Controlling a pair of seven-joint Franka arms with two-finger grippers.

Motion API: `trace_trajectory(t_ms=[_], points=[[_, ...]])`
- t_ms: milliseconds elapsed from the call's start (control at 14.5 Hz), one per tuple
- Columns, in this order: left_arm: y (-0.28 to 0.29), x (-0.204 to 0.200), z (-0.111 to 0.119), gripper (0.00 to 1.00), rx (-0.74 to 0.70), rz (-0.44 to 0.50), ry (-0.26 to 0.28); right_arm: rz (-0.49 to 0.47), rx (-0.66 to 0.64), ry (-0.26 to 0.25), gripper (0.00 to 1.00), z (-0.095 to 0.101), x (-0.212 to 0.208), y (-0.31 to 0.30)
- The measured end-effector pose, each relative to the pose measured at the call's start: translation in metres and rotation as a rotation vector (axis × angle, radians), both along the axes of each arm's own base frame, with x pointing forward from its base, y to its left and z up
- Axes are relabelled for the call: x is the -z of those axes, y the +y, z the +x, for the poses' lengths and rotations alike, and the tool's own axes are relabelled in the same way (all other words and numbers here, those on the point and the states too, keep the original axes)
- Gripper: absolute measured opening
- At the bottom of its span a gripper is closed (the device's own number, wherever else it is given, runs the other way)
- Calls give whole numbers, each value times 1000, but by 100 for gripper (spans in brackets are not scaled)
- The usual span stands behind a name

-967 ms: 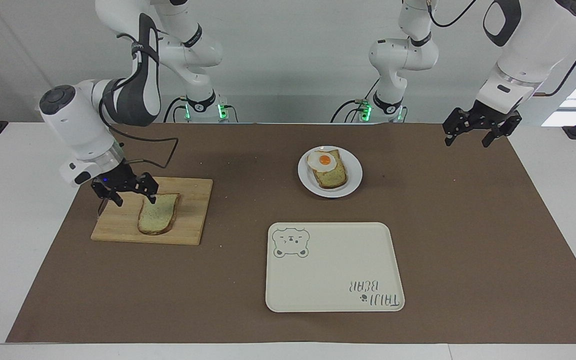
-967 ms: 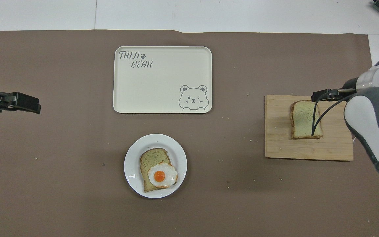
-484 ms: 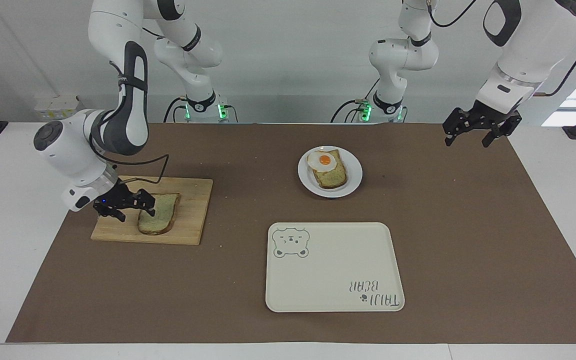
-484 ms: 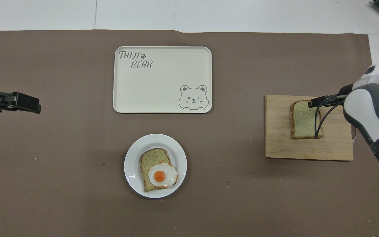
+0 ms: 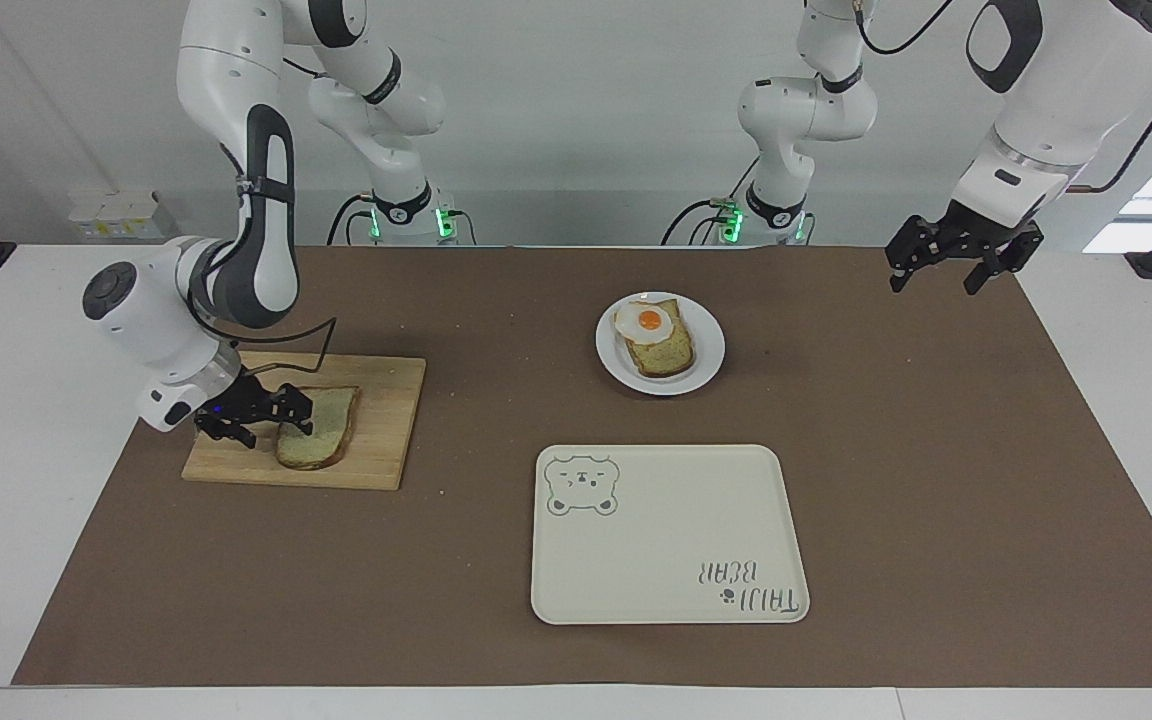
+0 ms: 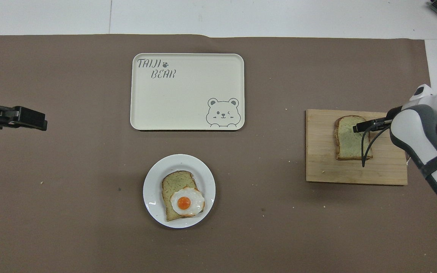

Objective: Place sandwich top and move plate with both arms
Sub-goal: 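Close the right gripper on the bread slice's edge and lift it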

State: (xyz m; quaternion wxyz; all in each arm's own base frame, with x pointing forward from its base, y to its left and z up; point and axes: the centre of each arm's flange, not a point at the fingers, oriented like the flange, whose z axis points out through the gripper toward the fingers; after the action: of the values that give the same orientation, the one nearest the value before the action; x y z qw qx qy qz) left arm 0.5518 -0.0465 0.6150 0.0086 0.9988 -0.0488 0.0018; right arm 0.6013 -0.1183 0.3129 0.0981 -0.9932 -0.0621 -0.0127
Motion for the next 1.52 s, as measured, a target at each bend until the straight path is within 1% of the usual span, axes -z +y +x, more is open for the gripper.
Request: trace_trajectory(t_ms=[276, 345, 415, 484, 760, 829, 1036, 1175, 1244, 1313, 1382, 1520], points=[[0, 0, 0, 100, 0, 0, 0, 9, 7, 5, 100, -3, 5, 1], [0, 0, 0, 100, 0, 0, 0, 9, 7, 6, 93, -3, 5, 1], [0, 0, 0, 100, 0, 0, 0, 9, 7, 6, 93, -3, 5, 1], [0, 0, 0, 100, 0, 0, 0, 9, 7, 7, 85, -3, 6, 1], [0, 0, 0, 100, 0, 0, 0, 11, 4, 3, 41, -2, 4, 3], [0, 0, 0, 100, 0, 0, 0, 10, 6, 0, 35, -2, 3, 2], [0, 0, 0, 100, 0, 0, 0, 9, 6, -1, 29, -2, 2, 2], [0, 0, 0, 100, 0, 0, 0, 9, 6, -2, 26, -2, 2, 2], [0, 0, 0, 100, 0, 0, 0, 9, 6, -2, 23, -2, 2, 2], [0, 0, 0, 100, 0, 0, 0, 9, 7, -3, 16, -2, 1, 2], [0, 0, 0, 100, 0, 0, 0, 8, 7, -4, 11, -2, 1, 1], [0, 0, 0, 100, 0, 0, 0, 8, 7, -4, 11, -2, 0, 1]])
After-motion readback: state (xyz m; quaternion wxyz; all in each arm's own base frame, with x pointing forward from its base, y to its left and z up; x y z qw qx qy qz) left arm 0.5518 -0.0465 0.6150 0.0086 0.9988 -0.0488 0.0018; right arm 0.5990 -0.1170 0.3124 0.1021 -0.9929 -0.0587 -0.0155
